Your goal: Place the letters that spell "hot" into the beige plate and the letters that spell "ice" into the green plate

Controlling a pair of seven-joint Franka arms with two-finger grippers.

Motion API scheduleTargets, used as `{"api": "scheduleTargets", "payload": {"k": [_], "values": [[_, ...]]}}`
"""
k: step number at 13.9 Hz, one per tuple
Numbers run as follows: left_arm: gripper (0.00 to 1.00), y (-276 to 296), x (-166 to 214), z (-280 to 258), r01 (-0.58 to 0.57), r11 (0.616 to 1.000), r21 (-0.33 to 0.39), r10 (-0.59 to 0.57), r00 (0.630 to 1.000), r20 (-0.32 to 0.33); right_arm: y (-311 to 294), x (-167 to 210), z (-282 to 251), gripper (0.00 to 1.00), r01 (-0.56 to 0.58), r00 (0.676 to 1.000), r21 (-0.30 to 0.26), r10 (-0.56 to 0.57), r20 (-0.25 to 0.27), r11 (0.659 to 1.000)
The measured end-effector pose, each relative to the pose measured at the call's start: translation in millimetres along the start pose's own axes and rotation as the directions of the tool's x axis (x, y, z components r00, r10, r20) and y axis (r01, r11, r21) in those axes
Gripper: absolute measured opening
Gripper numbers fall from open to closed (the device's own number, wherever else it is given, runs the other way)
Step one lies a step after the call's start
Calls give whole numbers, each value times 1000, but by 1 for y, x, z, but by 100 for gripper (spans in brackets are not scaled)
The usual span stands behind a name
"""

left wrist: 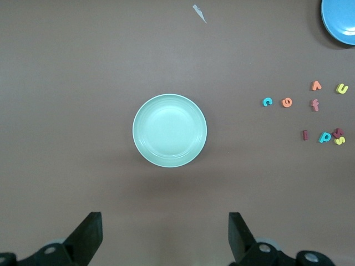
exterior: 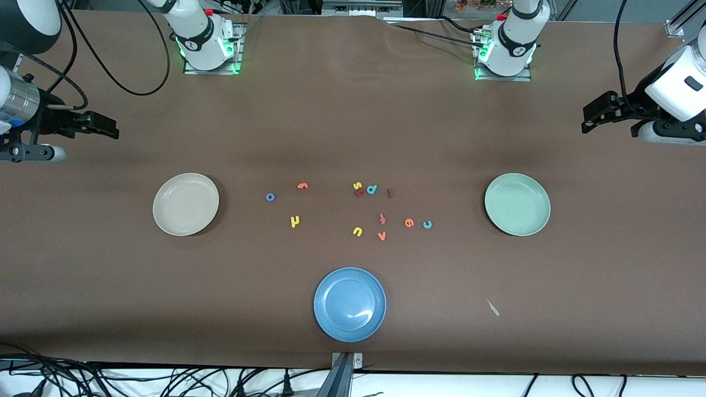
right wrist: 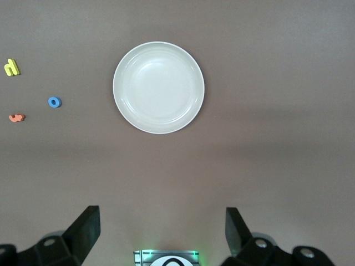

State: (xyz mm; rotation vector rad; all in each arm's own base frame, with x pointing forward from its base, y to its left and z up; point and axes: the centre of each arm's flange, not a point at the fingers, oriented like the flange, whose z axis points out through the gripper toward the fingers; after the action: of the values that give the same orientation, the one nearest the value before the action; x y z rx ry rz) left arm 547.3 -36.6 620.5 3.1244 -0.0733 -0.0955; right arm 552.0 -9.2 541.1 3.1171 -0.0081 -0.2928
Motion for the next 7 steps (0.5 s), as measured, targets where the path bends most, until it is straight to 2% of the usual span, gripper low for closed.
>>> {"api": "scheduleTargets", "payload": {"k": [4,7], "values": [[100,0,0,0,0,1000,0,0,1000,3,0,0,1,100,0,1000,0,0,1,1000],[100,1,-1,3,-5,1000,0,5,1000,23,-2,12,21,100,1,999,-3,-1,40,1000]]}}
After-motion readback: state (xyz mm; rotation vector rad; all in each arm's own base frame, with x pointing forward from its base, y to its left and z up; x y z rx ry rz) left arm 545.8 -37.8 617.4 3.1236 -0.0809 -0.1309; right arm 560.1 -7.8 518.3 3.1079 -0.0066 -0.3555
